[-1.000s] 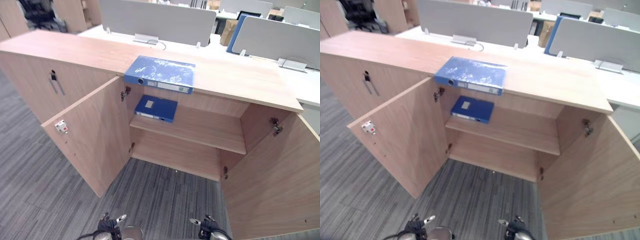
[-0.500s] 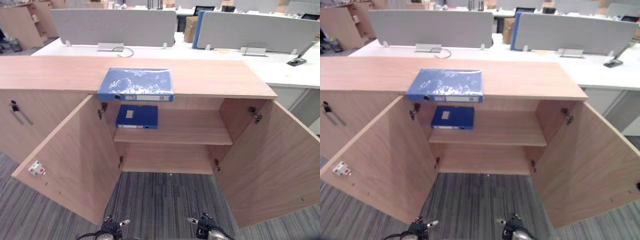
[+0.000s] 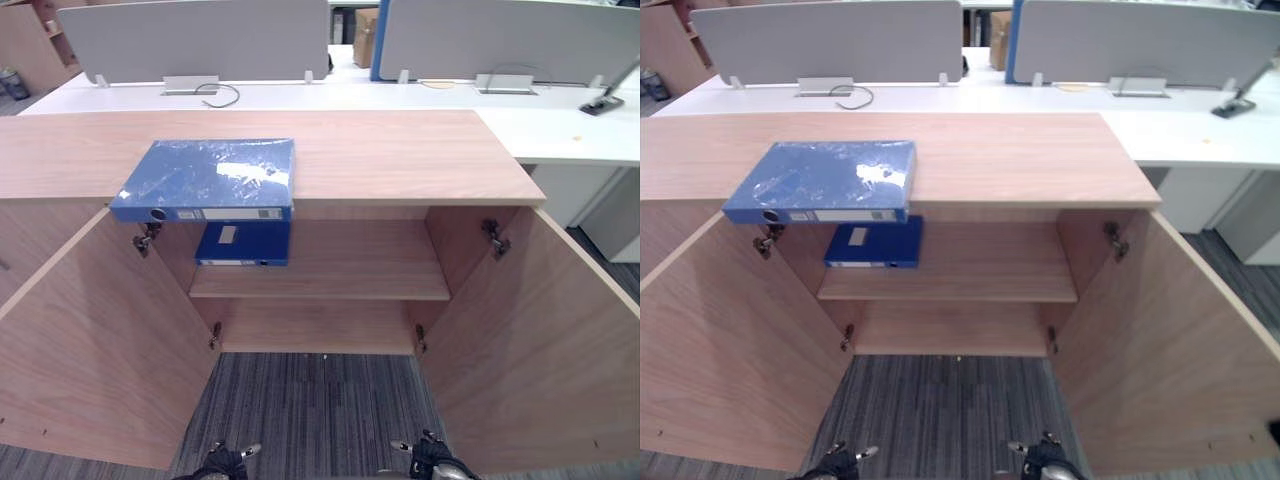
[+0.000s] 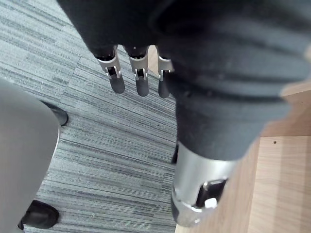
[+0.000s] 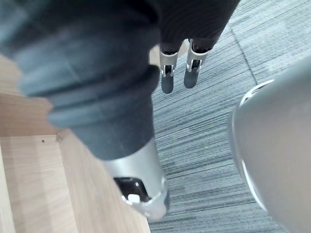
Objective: Walk over to the cabinet, pick up the folder, carry it to the office cabinet, place the folder inside the office cabinet, then close the office cabinet door
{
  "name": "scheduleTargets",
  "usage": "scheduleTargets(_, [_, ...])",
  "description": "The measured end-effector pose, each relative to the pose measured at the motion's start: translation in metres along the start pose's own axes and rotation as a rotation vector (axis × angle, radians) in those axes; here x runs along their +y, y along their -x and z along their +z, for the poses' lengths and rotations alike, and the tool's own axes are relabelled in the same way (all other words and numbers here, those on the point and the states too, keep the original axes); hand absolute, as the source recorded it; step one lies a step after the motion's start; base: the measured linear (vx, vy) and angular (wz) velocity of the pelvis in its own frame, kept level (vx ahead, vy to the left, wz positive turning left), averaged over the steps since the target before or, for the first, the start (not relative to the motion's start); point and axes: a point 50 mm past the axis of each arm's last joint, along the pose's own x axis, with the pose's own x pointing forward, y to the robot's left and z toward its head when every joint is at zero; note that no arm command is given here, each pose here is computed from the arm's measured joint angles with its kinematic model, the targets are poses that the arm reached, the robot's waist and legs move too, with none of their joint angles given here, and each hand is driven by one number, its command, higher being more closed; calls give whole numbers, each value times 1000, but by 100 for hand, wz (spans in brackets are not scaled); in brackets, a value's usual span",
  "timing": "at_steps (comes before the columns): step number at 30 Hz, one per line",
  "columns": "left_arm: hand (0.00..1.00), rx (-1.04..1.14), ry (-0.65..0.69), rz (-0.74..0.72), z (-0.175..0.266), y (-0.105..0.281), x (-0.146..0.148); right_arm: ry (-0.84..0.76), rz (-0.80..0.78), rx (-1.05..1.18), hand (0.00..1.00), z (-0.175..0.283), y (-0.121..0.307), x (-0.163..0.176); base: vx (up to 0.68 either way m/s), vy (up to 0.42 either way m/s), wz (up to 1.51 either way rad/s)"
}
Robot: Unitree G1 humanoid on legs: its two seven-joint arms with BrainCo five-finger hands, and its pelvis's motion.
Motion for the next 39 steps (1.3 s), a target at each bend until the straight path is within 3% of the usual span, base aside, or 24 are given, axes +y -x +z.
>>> scheduleTargets(7, [0,-68,51,-17,10,2,2,-12,-2,11,0,-4,1,0,274,-26,5])
scheduleTargets(12, [0,-91,274,-89,22,1,1,-25,12,-1,0,0,1,6,248,202,-9])
scheduleTargets(18, [0,-262,507,-266,54,21,-20,-13,27,-3,0,-1,2,12,35,69,26])
scheduleTargets(25, [0,-580,528,-411,112,70,-34,27,-17,0,0,-10,5,-2,22,-78,0])
scheduleTargets(31, [0,-847,443,-217,141,107,-24,17,-106,22,0,-26,10,-14,-23,-15,5])
scheduleTargets(39, [0,-1022,303,240,144,135,-2,-35,-169,25,0,-39,16,-17,-69,26,9])
